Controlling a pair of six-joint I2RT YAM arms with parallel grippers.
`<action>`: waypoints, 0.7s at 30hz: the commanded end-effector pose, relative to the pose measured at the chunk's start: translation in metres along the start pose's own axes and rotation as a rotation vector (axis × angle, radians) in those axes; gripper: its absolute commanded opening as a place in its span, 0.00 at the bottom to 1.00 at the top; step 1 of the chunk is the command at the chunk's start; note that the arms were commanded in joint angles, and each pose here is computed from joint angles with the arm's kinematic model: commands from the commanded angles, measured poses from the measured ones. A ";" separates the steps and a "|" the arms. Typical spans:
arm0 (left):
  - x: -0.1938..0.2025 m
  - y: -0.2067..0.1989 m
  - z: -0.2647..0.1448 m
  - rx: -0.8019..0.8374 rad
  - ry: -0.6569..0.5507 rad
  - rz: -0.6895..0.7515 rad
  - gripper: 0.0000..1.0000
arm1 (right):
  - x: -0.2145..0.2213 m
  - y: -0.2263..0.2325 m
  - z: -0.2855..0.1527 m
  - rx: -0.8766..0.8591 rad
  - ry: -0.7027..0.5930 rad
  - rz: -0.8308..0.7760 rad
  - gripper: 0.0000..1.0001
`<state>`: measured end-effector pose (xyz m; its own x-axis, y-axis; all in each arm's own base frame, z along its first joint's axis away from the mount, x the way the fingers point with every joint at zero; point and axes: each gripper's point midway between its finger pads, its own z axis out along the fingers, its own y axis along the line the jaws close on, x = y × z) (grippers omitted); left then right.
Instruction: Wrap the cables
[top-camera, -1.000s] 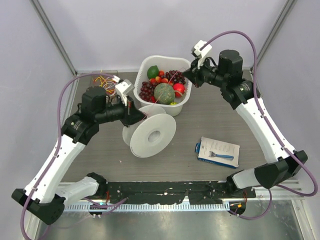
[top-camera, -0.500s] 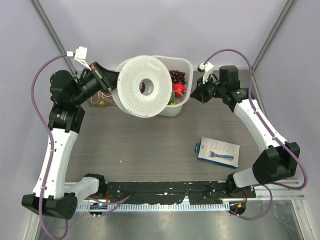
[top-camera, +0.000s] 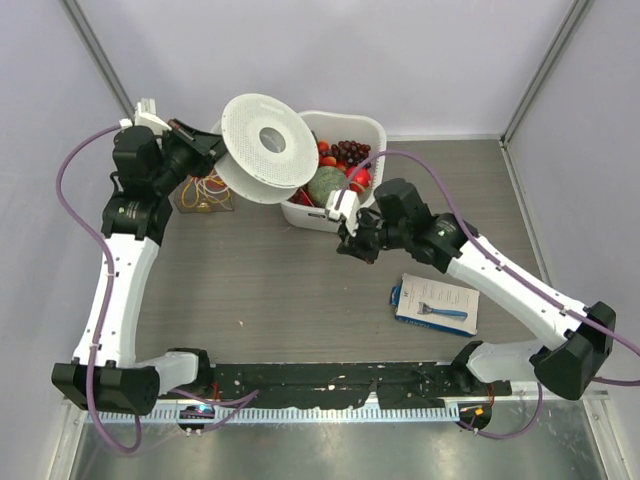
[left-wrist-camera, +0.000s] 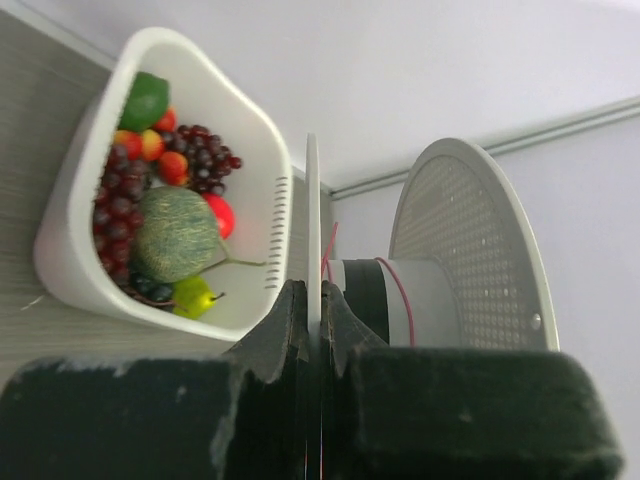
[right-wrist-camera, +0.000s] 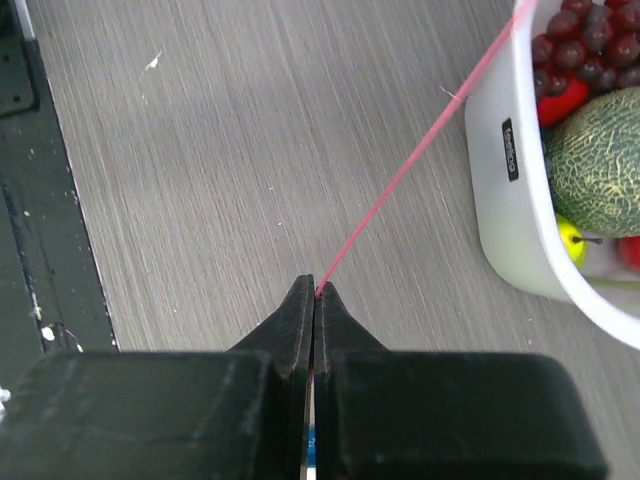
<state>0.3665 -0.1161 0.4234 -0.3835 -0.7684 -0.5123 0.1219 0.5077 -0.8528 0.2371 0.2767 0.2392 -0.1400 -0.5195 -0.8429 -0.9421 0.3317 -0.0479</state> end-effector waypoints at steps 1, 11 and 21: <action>-0.022 -0.018 -0.006 -0.027 -0.123 0.075 0.00 | -0.018 0.009 -0.002 0.055 0.078 -0.237 0.01; 0.024 0.027 0.010 -0.217 -0.011 0.238 0.00 | -0.095 0.040 -0.003 0.071 0.087 -0.559 0.01; 0.077 0.030 0.014 -0.211 0.105 0.438 0.00 | -0.145 0.013 -0.022 0.235 0.017 -0.672 0.01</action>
<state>0.3542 -0.1559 0.3411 -0.4909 -0.4967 -0.7158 0.0248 0.8133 -0.5813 0.2245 0.3426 0.3436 0.3874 -0.6849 -0.6171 -0.8131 0.0617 -0.5789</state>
